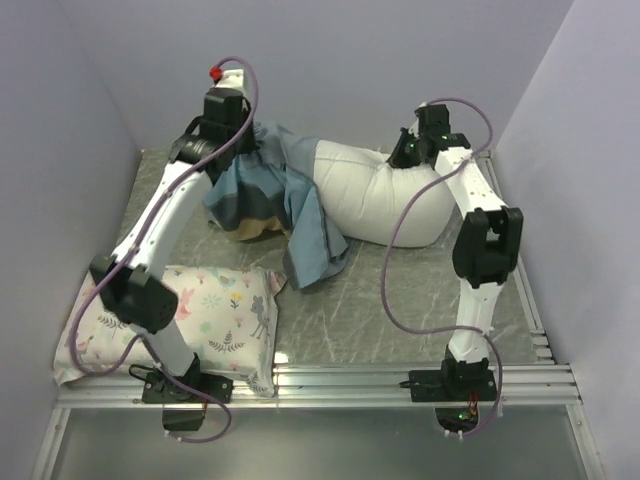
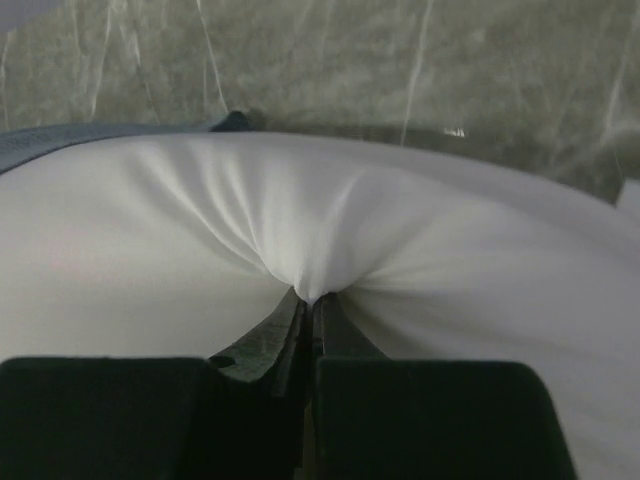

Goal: Remove the pillowcase from the pillow

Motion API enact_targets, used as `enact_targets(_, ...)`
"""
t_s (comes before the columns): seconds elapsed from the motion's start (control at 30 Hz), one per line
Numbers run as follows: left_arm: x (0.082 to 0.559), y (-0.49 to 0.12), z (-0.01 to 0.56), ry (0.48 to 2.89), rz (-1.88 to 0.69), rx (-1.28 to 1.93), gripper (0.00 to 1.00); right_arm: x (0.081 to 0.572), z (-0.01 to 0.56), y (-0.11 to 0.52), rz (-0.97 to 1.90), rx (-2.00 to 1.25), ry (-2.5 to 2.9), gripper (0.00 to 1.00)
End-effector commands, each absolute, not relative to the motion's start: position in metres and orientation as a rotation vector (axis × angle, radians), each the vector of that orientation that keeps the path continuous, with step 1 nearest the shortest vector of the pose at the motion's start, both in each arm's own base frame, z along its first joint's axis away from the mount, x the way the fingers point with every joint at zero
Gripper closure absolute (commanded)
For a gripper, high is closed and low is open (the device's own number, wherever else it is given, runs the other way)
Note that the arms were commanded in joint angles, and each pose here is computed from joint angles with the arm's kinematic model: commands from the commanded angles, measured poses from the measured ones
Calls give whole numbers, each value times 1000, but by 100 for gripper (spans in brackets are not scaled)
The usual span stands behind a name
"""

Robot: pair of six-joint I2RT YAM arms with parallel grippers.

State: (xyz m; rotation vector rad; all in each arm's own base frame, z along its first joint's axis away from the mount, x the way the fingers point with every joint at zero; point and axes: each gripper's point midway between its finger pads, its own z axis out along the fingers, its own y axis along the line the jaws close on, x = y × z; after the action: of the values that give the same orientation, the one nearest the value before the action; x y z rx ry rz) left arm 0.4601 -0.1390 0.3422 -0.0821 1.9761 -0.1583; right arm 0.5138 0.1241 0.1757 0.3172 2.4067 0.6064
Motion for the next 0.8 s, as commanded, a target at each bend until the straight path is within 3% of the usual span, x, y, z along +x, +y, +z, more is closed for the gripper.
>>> enact_targets(0.0, 484, -156, 355, 1958, -166, -40, 98, 535, 154, 123, 555, 306, 2452, 100)
enact_targets(0.07, 506, -163, 331, 2001, -149, -49, 93, 542, 127, 128, 576, 312, 2509, 99)
enact_targets(0.1, 513, -162, 324, 2009, -128, -60, 85, 551, 134, 132, 583, 292, 2489, 98)
enact_targets(0.17, 531, -166, 293, 2056, -97, -68, 78, 553, 121, 134, 567, 296, 2518, 91)
enact_targets(0.3, 553, -173, 230, 2159, -57, -64, 75, 555, 136, 129, 524, 316, 2451, 65)
enact_targets(0.33, 556, -175, 205, 2202, -52, -68, 76, 557, 168, 128, 528, 300, 2374, 56)
enact_targets(0.43, 559, -181, 160, 2259, -71, -84, 77, 553, 238, 122, 474, 282, 2229, 43)
enact_targets(0.63, 553, -191, 91, 2371, -97, -101, 79, 520, 401, 103, 386, 284, 1834, 30)
enact_targets(0.77, 550, -191, 81, 2387, -100, -88, 78, 484, 441, 109, 378, 230, 1736, 26)
